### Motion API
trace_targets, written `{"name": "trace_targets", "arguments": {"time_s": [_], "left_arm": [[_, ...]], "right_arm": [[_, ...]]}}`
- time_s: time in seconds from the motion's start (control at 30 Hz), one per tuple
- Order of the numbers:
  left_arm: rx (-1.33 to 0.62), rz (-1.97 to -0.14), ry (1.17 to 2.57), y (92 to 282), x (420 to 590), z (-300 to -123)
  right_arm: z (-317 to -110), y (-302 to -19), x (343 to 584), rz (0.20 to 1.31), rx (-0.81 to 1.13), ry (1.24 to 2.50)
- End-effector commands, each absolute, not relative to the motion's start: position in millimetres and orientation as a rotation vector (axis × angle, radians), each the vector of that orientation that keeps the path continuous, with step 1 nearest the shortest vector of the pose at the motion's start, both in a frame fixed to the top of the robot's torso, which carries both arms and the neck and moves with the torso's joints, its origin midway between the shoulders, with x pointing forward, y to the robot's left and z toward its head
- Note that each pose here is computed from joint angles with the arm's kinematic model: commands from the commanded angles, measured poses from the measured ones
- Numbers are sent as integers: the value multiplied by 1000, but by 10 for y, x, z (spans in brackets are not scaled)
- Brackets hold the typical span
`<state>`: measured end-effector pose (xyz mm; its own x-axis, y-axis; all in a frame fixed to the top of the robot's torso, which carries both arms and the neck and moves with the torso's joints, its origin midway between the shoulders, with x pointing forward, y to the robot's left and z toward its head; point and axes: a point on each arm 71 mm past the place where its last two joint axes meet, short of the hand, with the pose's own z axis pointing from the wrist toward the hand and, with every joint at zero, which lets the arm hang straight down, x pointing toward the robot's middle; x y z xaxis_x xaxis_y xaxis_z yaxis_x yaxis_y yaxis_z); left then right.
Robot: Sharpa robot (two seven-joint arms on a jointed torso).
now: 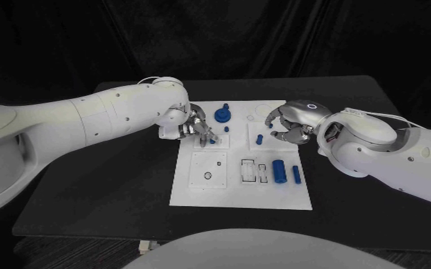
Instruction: Assemble the parts on the task board
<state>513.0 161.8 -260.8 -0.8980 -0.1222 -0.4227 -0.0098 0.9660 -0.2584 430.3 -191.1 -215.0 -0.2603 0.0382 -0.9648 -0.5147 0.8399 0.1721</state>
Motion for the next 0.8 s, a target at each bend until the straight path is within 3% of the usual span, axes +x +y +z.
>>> {"name": "trace_targets", "arguments": {"time_s": [0.03,0.27,0.43,0.6,0.8], "left_arm": [[-126,-396,2583,1645,5184,-2412],[-139,-424,2498,1827,5273,-2042],[-152,-428,2465,1925,5360,-1906],[-162,-408,2466,1975,5459,-1880],[-193,-380,2483,2028,5521,-2000]], "right_arm": [[-2125,-1938,4300,549,-339,1733],[-2133,-1961,4312,542,-339,1738],[-2140,-1963,4321,538,-342,1743],[-2147,-1959,4324,539,-347,1747],[-2148,-1956,4324,545,-352,1746]]}}
